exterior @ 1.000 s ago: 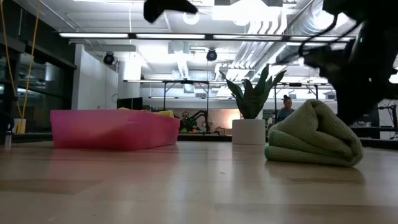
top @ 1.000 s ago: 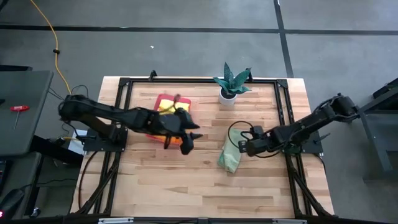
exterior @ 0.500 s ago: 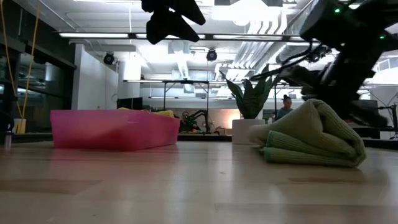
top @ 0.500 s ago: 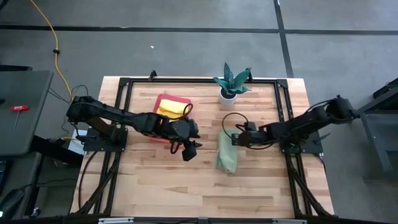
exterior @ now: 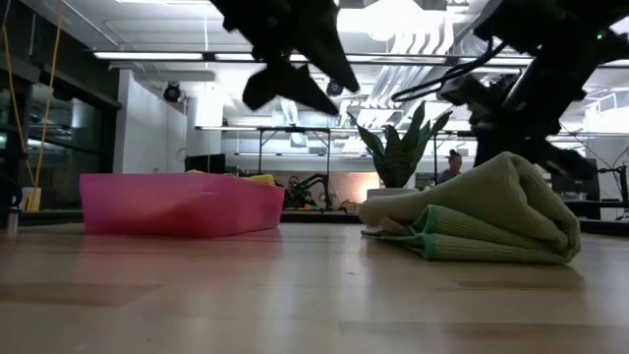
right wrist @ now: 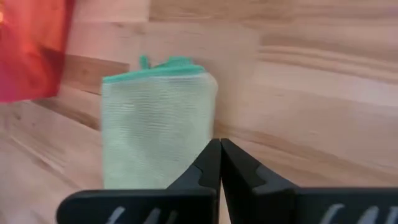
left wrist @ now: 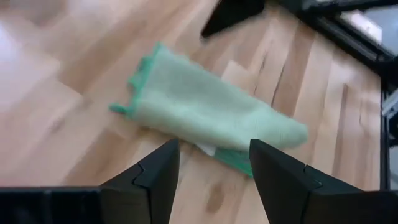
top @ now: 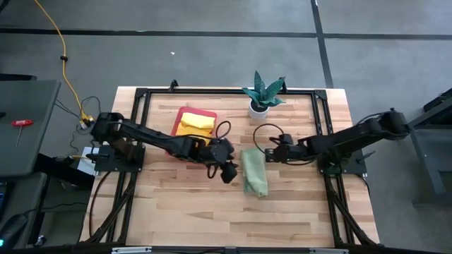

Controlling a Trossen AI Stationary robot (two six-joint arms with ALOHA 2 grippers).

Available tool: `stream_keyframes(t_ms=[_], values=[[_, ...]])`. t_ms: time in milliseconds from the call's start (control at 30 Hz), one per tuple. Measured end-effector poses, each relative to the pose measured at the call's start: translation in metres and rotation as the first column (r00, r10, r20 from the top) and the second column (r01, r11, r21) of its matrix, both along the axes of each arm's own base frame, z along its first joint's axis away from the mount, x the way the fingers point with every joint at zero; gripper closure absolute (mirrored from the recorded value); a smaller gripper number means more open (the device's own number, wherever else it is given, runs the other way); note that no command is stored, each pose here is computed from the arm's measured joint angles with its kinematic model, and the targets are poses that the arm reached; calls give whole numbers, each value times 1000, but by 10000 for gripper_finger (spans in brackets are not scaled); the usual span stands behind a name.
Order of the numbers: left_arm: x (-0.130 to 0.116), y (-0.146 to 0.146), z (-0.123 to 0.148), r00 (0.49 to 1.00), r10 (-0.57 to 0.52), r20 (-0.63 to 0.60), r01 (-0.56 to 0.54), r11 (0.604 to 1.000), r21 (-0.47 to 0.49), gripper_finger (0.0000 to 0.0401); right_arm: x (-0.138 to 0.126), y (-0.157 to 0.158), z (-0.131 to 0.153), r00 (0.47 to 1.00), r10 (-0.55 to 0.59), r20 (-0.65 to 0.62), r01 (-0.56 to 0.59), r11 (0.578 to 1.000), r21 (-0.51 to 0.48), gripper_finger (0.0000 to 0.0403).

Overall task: Fold microfiber towels
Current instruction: Put the green microfiber cloth into the pink bin

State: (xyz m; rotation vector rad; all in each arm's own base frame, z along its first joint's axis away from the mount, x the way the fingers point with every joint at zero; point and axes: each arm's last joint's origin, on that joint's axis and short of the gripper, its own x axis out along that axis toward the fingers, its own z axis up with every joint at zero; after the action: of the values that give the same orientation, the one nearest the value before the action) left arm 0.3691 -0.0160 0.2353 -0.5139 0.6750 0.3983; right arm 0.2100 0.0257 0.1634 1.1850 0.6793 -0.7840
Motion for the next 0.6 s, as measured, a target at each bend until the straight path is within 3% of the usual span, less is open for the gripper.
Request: stream_keyframes(t_ms=[100,200,233,300,500,600], values=[[11,-2,-10,999,10,42,-8,998,-55,205,-18,-2,11,999,4,-41,-4,1000,-10,403],[14,2,-24,994,111,14,-108,982,-157,185,-33,-4,21,999,-6,-49,5,1000,-25,403],[21,4,-29,986,161,42,-149,967,-207,179,-38,-4,24,999,-10,-47,9,1000,-29,403],[22,7,-45,974,228,-14,-223,935,-275,166,-44,-6,29,999,-21,-32,19,999,-43,403],[48,1,-94,961,275,-38,-253,813,-525,143,-60,-10,37,998,-40,-38,37,996,-78,403],[52,1,-106,949,307,-67,-288,764,-577,142,-60,-10,38,998,-47,-32,44,995,-90,403]])
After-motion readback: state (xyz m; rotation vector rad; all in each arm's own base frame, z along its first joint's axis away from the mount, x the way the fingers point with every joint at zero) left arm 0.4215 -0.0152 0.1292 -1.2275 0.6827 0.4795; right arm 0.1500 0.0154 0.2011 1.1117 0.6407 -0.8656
